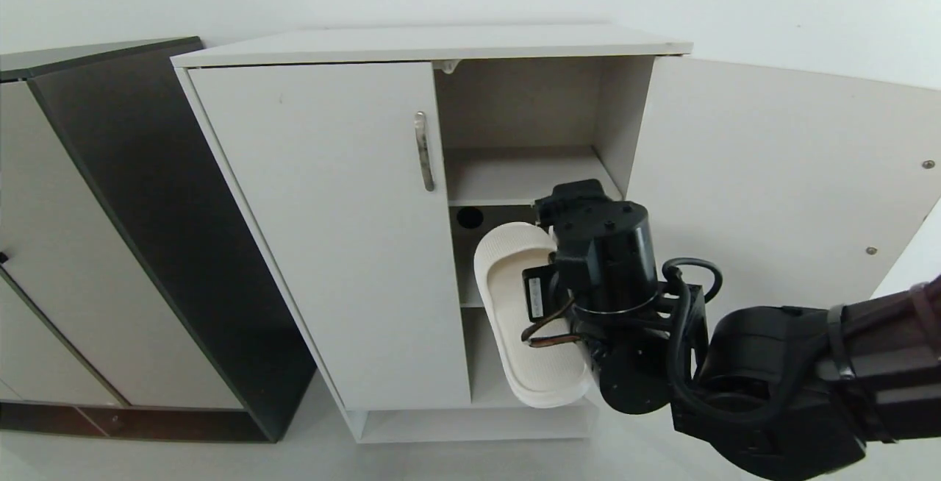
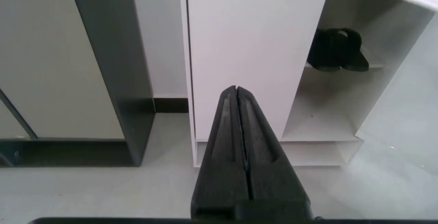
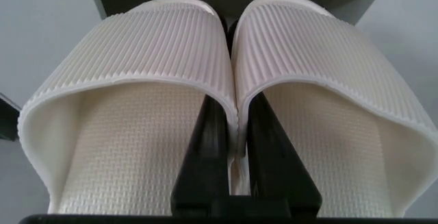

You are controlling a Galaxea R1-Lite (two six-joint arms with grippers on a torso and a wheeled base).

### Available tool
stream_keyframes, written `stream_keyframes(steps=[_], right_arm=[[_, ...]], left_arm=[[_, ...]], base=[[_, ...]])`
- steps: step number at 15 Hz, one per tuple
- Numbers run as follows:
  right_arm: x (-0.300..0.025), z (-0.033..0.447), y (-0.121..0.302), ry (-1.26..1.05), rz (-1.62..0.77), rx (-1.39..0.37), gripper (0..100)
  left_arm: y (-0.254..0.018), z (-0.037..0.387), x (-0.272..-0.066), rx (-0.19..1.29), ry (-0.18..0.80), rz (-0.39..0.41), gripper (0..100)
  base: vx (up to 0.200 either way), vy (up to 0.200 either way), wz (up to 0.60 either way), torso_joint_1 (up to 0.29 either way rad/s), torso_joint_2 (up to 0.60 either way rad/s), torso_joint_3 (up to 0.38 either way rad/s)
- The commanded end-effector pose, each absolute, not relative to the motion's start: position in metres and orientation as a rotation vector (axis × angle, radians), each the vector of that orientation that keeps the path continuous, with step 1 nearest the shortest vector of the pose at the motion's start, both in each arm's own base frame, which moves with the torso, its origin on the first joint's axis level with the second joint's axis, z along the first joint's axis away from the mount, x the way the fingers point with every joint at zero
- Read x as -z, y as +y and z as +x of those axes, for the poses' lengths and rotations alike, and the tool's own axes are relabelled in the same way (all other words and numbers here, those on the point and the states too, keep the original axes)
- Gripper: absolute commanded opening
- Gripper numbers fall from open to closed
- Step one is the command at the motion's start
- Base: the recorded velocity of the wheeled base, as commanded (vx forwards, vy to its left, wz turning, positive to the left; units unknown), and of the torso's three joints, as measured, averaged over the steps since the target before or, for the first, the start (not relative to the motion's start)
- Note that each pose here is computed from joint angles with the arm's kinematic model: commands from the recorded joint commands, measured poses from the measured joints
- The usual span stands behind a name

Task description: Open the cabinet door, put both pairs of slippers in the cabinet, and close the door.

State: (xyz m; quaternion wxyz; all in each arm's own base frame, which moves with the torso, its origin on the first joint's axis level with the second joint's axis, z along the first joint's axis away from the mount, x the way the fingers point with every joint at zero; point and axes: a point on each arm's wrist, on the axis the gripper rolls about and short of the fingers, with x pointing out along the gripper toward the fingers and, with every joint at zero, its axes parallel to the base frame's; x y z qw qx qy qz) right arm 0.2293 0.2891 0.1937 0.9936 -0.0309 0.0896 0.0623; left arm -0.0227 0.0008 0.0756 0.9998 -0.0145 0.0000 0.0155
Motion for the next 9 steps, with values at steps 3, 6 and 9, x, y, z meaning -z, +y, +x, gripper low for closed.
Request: stream_keyframes(steps=[3, 6, 9], right_arm=[[-0.233, 0.227, 0.303, 0.122, 0.012, -0.068, 0], [-0.231, 0.233, 0.304, 0.137, -0.006, -0.059, 0], [-0.226, 0.236, 0.306, 0.144, -0.014, -0.057, 0]], left_arm=[[0.001, -0.023, -0.076, -0.032, 0.000, -0.029, 0], [0.001, -0.023, -0.076, -0.032, 0.000, -0.029, 0], [0.001, -0.023, -0.076, -0.032, 0.000, -0.028, 0]], base=[[0.000, 0.000, 0.00, 0.000, 0.00, 0.000], [0.000, 0.000, 0.00, 0.000, 0.00, 0.000], [0.000, 0.000, 0.00, 0.000, 0.00, 0.000]])
